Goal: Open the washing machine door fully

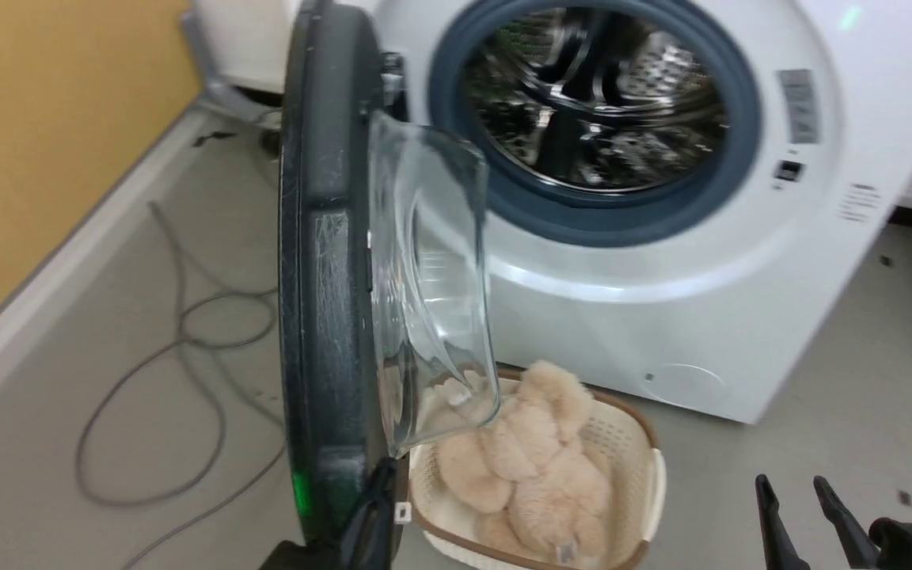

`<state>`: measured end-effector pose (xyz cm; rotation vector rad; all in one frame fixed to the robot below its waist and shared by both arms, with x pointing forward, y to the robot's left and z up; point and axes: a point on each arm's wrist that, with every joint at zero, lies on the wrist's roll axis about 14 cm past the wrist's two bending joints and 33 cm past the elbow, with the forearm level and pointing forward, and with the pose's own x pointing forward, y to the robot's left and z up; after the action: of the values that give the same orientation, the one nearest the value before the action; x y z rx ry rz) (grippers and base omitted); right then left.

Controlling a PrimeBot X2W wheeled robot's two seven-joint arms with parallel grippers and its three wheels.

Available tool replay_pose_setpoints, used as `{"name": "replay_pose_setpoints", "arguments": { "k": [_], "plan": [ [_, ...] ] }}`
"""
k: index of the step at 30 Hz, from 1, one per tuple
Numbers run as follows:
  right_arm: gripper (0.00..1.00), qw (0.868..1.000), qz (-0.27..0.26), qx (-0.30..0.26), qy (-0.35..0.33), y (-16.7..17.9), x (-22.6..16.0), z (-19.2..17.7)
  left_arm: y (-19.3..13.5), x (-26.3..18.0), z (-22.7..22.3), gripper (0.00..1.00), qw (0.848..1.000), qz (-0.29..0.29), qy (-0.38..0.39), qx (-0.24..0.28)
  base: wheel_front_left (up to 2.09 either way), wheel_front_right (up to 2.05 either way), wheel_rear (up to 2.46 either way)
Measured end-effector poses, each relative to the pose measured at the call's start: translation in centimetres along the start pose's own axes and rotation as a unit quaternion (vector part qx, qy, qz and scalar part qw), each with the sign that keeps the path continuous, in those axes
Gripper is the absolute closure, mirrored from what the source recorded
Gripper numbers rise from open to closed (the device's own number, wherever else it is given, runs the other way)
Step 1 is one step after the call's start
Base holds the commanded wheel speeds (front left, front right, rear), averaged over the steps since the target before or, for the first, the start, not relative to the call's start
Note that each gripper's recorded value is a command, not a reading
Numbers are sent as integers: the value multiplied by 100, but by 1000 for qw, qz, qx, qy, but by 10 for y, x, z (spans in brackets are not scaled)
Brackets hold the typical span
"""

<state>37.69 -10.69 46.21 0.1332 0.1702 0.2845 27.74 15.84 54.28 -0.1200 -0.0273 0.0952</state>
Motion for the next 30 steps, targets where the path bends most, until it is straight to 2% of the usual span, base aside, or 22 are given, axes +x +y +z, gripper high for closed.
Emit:
{"name": "replay_pose_setpoints", "arguments": {
  "k": [8, 13, 21, 30],
  "plan": [
    [0, 999, 52, -7, 8, 32, 20, -1, 50, -20, 3, 100, 995, 96, -10, 9, 0, 0, 0],
    [0, 998, 67, -8, 16, 42, 26, -4, 83, -28, -2, 100, 989, 147, -6, 21, 0, 0, 0],
    [0, 998, 61, -6, 22, 38, 24, -7, 132, -29, -6, 100, 979, 201, -13, 44, 0, 0, 0],
    [0, 999, 45, -2, 31, 27, 21, -12, 193, -9, 1, 100, 967, 246, -30, 61, 0, 0, 0]
  ]
}}
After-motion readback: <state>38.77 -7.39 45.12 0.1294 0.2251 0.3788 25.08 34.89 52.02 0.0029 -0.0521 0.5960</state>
